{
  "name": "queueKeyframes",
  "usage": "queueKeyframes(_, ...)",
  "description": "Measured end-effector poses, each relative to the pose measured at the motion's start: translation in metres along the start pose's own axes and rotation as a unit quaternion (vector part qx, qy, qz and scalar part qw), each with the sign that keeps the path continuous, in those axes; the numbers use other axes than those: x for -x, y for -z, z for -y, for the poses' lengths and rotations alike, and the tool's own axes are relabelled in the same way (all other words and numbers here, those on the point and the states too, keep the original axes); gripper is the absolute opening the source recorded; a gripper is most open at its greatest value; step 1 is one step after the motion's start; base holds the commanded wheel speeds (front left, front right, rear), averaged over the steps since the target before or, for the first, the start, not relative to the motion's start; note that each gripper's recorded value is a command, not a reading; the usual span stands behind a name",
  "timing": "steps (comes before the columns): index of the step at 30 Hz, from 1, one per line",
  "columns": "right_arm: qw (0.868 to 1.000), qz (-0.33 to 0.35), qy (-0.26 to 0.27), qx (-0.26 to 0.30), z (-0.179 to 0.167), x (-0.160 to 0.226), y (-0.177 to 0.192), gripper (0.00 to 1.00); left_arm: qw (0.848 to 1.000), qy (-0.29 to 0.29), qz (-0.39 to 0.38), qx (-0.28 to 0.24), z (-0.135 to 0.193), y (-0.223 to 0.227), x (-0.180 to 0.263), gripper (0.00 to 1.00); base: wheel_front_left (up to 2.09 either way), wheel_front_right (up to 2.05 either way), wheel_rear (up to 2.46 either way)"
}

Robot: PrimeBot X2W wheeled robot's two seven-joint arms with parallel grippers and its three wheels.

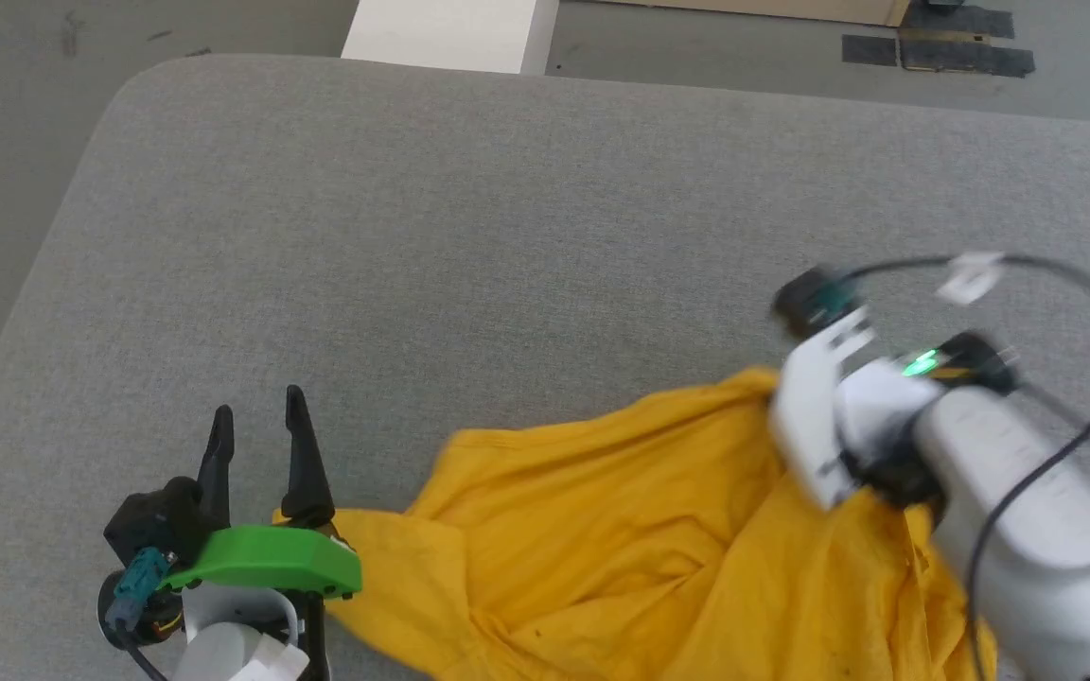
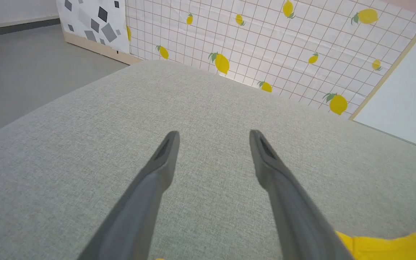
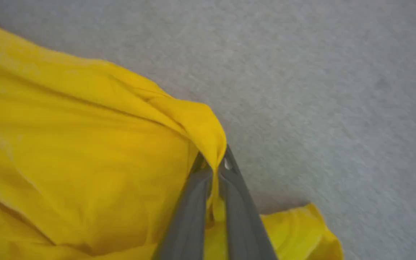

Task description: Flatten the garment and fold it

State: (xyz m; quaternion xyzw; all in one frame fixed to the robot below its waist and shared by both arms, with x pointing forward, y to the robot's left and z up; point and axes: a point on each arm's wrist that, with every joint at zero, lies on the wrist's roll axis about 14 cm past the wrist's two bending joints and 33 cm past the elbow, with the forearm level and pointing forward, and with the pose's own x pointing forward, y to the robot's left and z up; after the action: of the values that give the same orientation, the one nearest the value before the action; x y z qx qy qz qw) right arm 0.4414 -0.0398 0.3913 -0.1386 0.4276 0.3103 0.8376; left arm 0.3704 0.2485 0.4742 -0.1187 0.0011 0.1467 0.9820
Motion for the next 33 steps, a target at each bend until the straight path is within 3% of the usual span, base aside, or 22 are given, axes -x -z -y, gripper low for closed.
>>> queueKeyframes(3,0.997,0.030,0.058,-0.045,0.052,0.015,-0.016,0.00,1.000,0.005,0.002,0.002,0.004,-0.001,-0.001,1.00,0.00,0.00,0.00)
queueKeyframes(6,0.986,0.061,0.127,-0.093,0.111,0.037,-0.024,0.00,1.000,0.007,0.004,0.003,0.006,-0.003,-0.002,1.00,0.00,0.00,0.00)
queueKeyframes(9,0.967,0.080,0.192,-0.148,0.162,0.061,-0.016,0.00,1.000,0.009,0.006,0.004,0.007,-0.003,-0.003,1.00,0.00,0.00,0.00)
queueKeyframes(14,0.932,0.082,0.276,-0.220,0.214,0.090,0.020,0.00,1.000,0.009,0.005,0.004,0.007,-0.003,-0.002,1.00,0.00,0.00,0.00)
queueKeyframes(15,0.928,0.080,0.285,-0.227,0.217,0.092,0.026,0.26,1.000,0.009,0.005,0.005,0.007,-0.003,-0.002,1.00,0.00,0.00,0.00)
queueKeyframes(16,0.927,0.073,0.288,-0.230,0.216,0.092,0.032,1.00,1.000,0.009,0.004,0.005,0.007,-0.003,-0.002,1.00,0.00,0.00,0.00)
queueKeyframes(20,0.919,0.133,0.281,-0.244,0.204,0.092,0.022,1.00,1.000,0.010,0.005,0.007,0.008,-0.004,0.000,1.00,0.00,0.00,0.00)
queueKeyframes(26,0.887,0.291,0.280,-0.225,0.186,0.130,-0.012,1.00,1.000,0.024,0.012,0.012,0.015,-0.009,0.003,1.00,0.00,0.00,0.00)
queueKeyframes(33,0.876,0.297,0.277,-0.262,0.145,0.145,0.056,1.00,0.998,0.061,-0.004,0.030,0.039,-0.004,0.005,1.00,0.00,0.00,0.00)
